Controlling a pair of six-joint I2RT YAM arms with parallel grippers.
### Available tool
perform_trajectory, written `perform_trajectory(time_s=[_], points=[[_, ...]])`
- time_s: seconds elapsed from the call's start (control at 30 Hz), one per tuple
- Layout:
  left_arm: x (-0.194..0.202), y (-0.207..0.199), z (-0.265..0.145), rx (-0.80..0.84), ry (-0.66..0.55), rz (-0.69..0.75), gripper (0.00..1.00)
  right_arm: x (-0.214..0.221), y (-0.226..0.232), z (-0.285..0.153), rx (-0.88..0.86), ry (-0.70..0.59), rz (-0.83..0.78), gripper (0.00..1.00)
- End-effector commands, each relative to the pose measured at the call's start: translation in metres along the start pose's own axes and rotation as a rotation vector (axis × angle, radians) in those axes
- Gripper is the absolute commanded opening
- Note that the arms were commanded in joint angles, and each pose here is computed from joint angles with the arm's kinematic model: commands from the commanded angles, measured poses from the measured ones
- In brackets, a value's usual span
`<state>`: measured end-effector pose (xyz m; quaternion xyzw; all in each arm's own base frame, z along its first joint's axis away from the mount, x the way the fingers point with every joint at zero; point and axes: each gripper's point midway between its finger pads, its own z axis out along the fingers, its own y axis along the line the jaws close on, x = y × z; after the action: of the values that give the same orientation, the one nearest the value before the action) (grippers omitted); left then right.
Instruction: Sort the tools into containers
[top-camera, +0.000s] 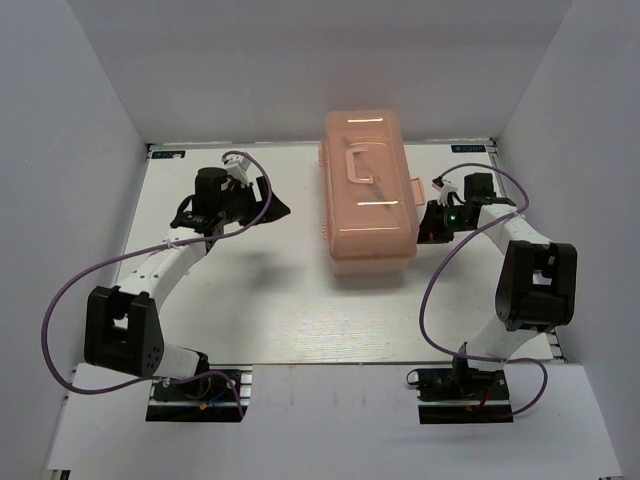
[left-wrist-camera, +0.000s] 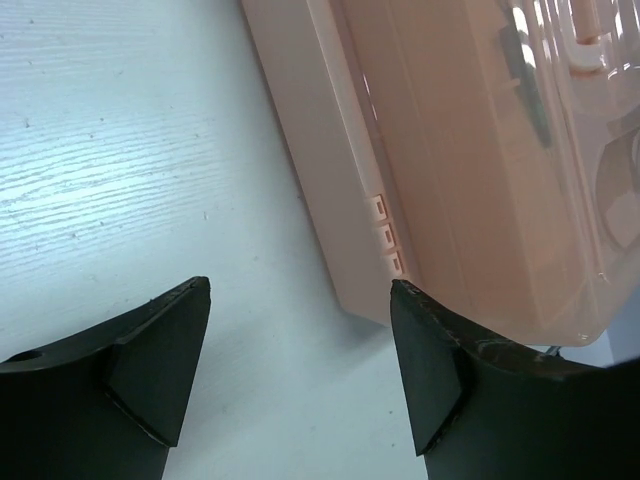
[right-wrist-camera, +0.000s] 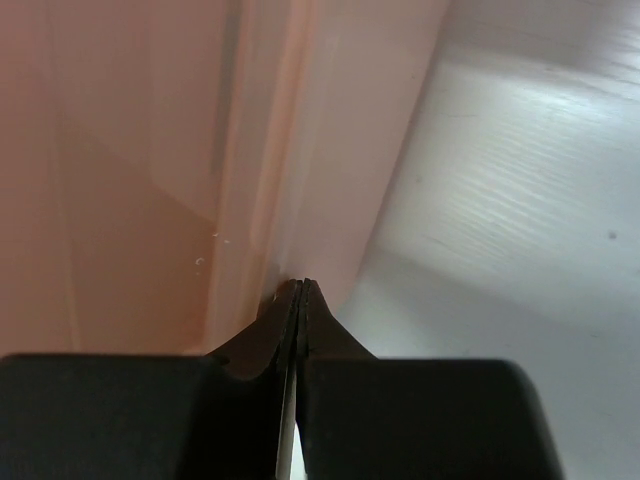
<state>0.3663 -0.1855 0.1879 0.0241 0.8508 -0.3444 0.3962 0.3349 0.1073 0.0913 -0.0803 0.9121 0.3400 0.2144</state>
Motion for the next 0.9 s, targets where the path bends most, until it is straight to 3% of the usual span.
perform_trajectory(time_s=[0.0, 0.1, 0.43, 0.47, 0.5, 0.53, 0.67, 0.73, 0.87], points=[[-0.016, -0.008, -0.010, 0.008, -0.056, 0.067, 0.83, 0.003, 0.036, -0.004, -0.148, 0.011, -0.002, 0.00], [-0.016, -0.009, -0.012, 0.008, -0.056, 0.076, 0.84, 0.003, 0.034, -0.004, -0.140, 0.016, -0.012, 0.00], [-0.024, -0.005, -0.025, -0.055, -0.038, 0.165, 0.84, 0.004, -0.024, -0.039, 0.308, -0.027, -0.162, 0.02], [-0.027, -0.004, -0.027, -0.067, -0.041, 0.178, 0.86, 0.001, -0.025, -0.049, 0.354, -0.050, -0.182, 0.25], [-0.022, 0.004, -0.028, -0.109, -0.021, 0.180, 0.93, -0.001, -0.028, -0.055, 0.387, -0.062, -0.224, 0.41], [-0.024, 0.007, -0.030, -0.124, -0.021, 0.214, 1.00, -0.006, -0.017, -0.068, 0.394, -0.126, -0.261, 0.90], [-0.013, 0.019, -0.035, -0.170, -0.002, 0.236, 1.00, -0.018, -0.001, -0.091, 0.424, -0.293, -0.310, 0.91], [-0.009, 0.021, -0.035, -0.168, -0.008, 0.248, 1.00, -0.023, 0.006, -0.103, 0.445, -0.392, -0.247, 0.91], [-0.006, 0.023, -0.035, -0.166, -0.014, 0.262, 1.00, -0.018, 0.014, -0.106, 0.421, -0.440, -0.212, 0.91]])
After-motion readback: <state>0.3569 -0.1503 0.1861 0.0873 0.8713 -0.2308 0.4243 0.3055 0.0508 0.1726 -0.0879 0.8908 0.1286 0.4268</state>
